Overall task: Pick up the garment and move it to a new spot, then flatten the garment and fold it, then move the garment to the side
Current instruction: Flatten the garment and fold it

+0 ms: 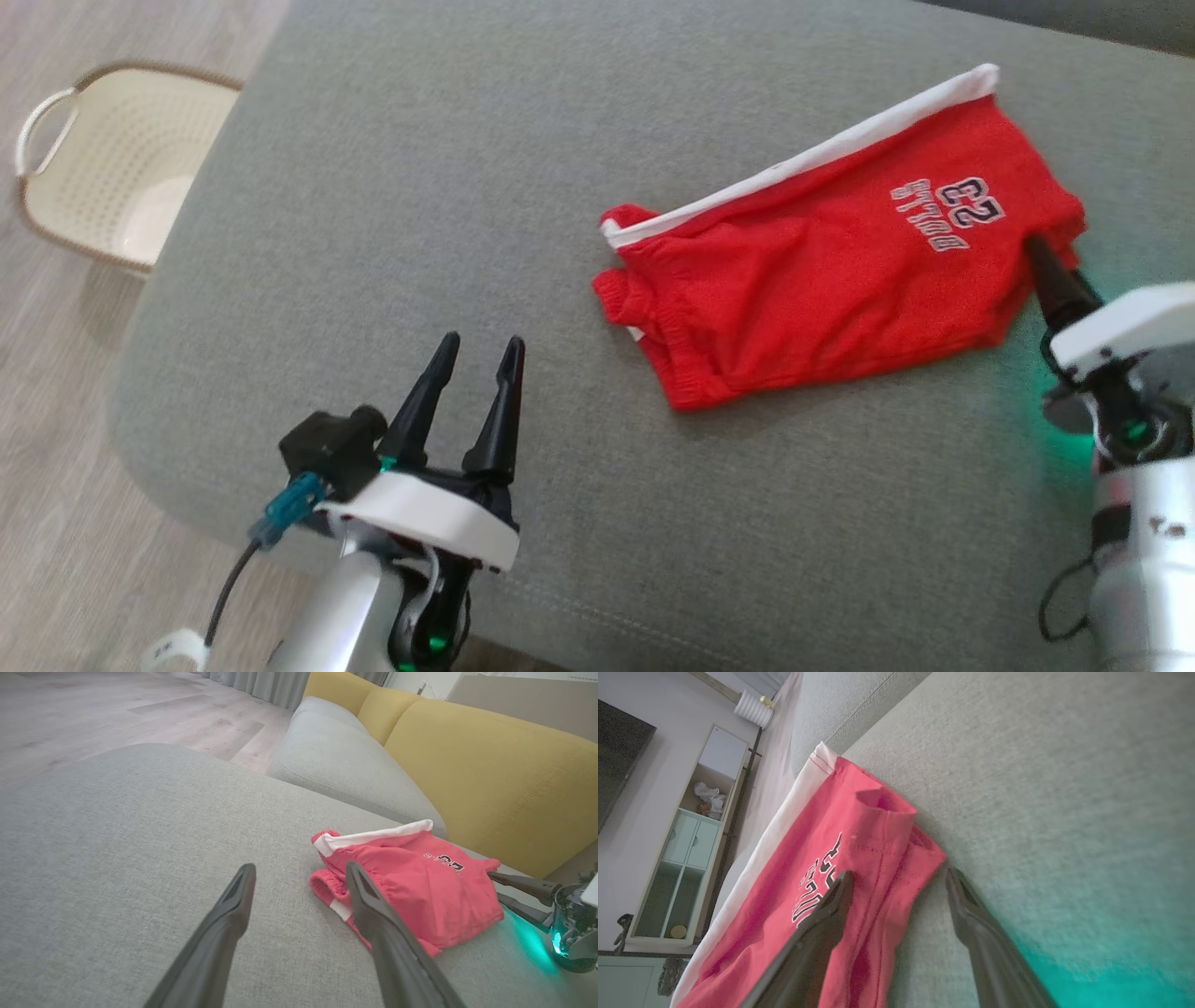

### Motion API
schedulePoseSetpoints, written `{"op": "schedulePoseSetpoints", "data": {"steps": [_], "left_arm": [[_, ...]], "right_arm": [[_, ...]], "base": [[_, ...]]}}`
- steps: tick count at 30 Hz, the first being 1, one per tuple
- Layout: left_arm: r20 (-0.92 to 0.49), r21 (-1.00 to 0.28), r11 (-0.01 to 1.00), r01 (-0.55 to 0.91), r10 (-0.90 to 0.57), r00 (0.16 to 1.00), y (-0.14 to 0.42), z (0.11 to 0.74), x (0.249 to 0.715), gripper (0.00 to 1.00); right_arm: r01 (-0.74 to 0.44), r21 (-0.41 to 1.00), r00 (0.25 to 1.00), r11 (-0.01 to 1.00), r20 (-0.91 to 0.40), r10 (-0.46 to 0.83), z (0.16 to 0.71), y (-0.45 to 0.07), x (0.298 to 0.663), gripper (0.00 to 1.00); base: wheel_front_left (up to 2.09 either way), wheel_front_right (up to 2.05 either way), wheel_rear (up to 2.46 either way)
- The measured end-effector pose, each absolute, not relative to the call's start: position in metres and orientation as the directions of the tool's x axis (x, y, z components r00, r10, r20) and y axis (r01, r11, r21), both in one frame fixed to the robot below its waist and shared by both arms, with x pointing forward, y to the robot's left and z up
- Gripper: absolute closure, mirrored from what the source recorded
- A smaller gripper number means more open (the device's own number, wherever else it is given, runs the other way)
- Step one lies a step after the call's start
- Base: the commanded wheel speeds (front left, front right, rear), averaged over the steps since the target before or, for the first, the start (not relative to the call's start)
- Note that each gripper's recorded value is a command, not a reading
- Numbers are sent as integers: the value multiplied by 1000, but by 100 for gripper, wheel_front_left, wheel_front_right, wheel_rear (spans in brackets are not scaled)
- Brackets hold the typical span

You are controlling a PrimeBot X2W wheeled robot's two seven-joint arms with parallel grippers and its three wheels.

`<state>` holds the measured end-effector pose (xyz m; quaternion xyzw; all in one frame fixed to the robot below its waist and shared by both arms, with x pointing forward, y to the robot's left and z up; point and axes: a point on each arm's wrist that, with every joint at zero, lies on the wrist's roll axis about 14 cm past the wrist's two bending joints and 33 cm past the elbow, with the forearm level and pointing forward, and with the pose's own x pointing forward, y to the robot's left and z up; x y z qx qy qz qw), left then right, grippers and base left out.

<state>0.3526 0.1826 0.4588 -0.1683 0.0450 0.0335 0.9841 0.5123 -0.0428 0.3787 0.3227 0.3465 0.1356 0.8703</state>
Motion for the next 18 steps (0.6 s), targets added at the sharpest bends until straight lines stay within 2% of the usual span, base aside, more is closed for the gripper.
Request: {"op": "schedulePoseSetpoints", "data": {"steps": [13, 14, 15, 18], "left_arm": [[-104, -327, 938, -117, 87, 991, 191, 460, 352, 0], [-105, -333, 935, -121, 91, 990, 191, 460, 352, 0], [-105, -338, 933, -125, 95, 990, 192, 460, 351, 0], [-105, -341, 932, -124, 93, 990, 191, 460, 352, 0]], "right_arm": [[-51, 632, 659, 773, -560, 502, 377, -15, 532, 0], [-53, 629, 658, 775, -562, 501, 376, -14, 532, 33], [-55, 629, 658, 776, -562, 502, 377, -14, 533, 100], [-61, 620, 658, 782, -564, 499, 377, -13, 532, 100]], "base": [[0, 0, 0], [0, 0, 0], [0, 0, 0], [0, 0, 0]]}}
